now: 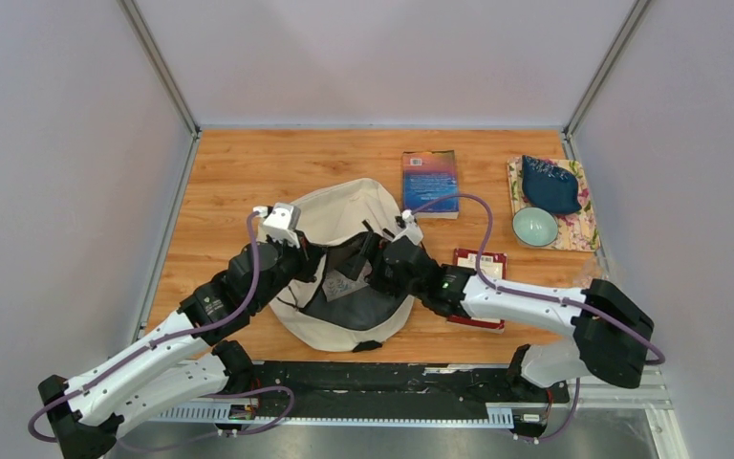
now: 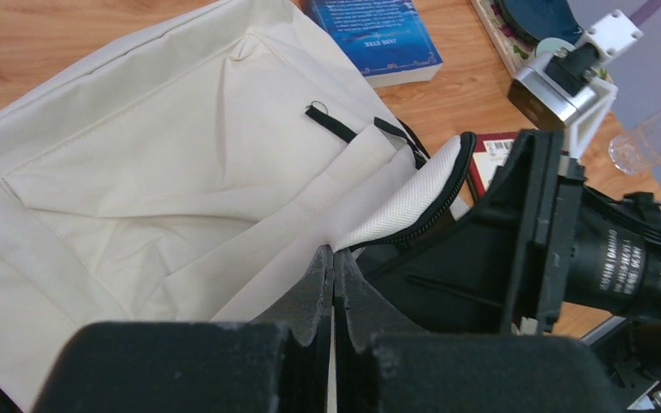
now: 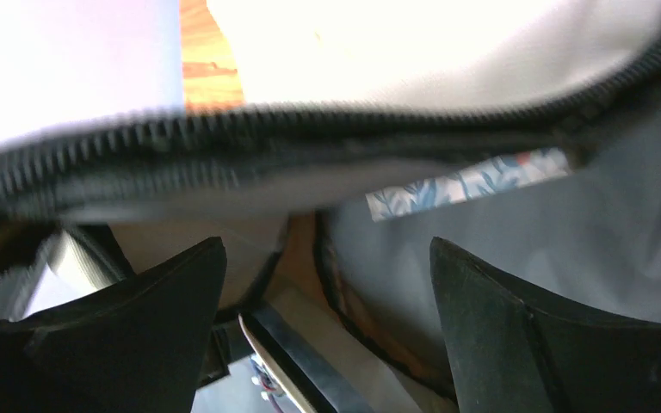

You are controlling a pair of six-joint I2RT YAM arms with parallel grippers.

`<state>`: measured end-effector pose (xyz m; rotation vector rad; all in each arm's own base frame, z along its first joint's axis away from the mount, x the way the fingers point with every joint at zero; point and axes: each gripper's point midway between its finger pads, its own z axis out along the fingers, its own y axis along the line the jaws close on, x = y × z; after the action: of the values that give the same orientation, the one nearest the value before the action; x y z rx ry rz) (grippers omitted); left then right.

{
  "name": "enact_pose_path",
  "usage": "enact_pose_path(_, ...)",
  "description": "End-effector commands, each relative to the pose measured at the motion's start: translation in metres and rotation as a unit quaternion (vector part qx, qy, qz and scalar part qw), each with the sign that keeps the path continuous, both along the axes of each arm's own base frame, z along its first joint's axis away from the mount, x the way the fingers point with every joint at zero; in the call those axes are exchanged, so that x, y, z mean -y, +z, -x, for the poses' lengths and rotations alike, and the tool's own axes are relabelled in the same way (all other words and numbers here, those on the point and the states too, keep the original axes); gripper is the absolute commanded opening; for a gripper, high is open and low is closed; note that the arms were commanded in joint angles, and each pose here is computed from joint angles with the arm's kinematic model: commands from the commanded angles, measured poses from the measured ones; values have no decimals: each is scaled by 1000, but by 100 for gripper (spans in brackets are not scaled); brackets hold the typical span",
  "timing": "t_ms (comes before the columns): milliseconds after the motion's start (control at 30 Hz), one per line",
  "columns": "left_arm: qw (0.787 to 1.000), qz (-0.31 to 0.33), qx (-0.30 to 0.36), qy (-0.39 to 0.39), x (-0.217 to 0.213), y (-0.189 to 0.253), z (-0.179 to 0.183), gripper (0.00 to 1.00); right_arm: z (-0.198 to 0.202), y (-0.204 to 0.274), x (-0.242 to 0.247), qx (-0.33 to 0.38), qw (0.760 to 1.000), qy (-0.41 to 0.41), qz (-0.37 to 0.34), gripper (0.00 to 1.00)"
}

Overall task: Pack the student bag
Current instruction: Place the book in the student bag.

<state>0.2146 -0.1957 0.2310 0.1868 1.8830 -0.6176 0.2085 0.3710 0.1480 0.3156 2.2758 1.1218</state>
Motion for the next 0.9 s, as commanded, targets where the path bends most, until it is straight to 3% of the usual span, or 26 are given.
enact_pose_path(0, 999, 10, 18, 28, -8, 11, -7, 0, 23, -12, 32, 16, 997, 27, 67, 91)
enact_pose_path(200, 998, -21, -3, 52, -22, -7, -5, 0, 27, 34, 103, 94, 990, -46, 92, 89)
enact_pose_path(267, 999, -29, -20, 24, -16, -20, 3, 1, 22, 41, 130, 121, 984, -82, 100, 89)
enact_pose_path(333, 998, -43, -42, -6, -10, -32, 12, 26, 18, 40, 149, 128, 979, -105, 117, 90)
enact_pose_path(400, 996, -49, -67, -26, -9, -39, 22, 75, 12, 45, 163, 131, 976, -123, 121, 92)
enact_pose_path(433, 997, -45, -65, -26, -10, -34, 24, 82, 4, 44, 173, 129, 973, -138, 129, 93)
enact_pose_path(533, 998, -36, -47, 3, -27, -18, 25, 82, -16, 40, 185, 109, 975, -146, 130, 96)
enact_pose_path(667, 992, -59, -35, 104, -64, -18, 12, 82, -39, 30, 172, 76, 985, -94, 120, 97)
enact_pose_path(800, 972, -143, -88, 167, -91, -53, 9, 83, -72, 29, 154, 68, 989, -54, 121, 99)
enact_pose_path(867, 966, -161, -120, 164, -91, -77, 8, 83, -83, 4, 145, 36, 989, -22, 140, 99)
